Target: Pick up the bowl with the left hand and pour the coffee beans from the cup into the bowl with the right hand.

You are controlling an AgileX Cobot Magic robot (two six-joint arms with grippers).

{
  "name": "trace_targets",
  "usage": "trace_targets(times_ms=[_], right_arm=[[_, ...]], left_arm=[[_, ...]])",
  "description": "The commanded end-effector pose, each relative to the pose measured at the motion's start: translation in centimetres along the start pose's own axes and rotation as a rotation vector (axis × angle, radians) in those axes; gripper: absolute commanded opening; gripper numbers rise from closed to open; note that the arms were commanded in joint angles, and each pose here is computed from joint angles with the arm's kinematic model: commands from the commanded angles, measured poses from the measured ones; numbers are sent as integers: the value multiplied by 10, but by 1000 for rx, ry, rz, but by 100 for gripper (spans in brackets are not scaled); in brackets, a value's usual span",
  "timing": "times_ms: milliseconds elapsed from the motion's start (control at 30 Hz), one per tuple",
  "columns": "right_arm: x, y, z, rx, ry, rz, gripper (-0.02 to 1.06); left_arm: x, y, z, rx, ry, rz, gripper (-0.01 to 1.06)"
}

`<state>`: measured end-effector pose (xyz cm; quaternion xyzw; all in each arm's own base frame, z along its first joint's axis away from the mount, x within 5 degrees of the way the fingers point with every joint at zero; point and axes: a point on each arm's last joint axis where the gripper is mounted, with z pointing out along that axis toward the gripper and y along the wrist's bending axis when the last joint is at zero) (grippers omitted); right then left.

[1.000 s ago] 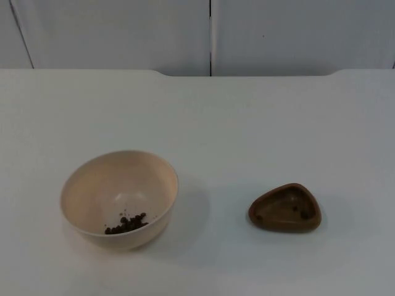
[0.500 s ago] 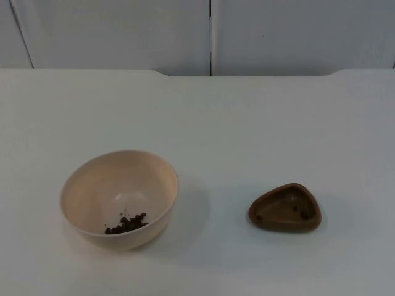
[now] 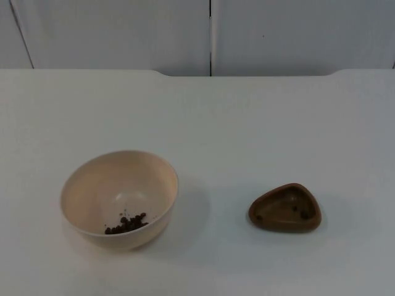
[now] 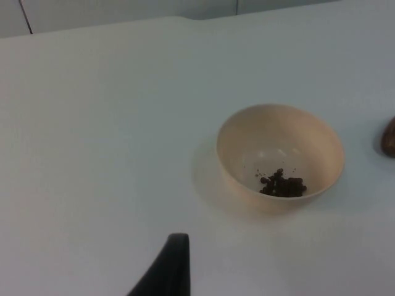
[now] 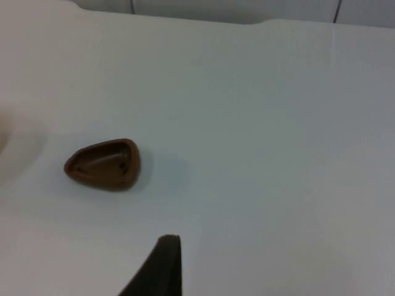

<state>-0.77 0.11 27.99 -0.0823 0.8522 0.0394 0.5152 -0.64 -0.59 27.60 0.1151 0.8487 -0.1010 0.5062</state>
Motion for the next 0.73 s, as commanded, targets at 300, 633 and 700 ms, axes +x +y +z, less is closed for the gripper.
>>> trace_targets(times_ms=[300, 633, 700], right_arm=[[-1, 0, 0, 36, -11, 23, 105], [-1, 0, 0, 36, -11, 23, 105], [-1, 0, 0, 36, -11, 23, 105]], left_arm=[[1, 0, 1, -12, 3, -11, 105], [1, 0, 2, -157, -6, -88, 105], [0, 0, 2, -194, -9, -107, 105]])
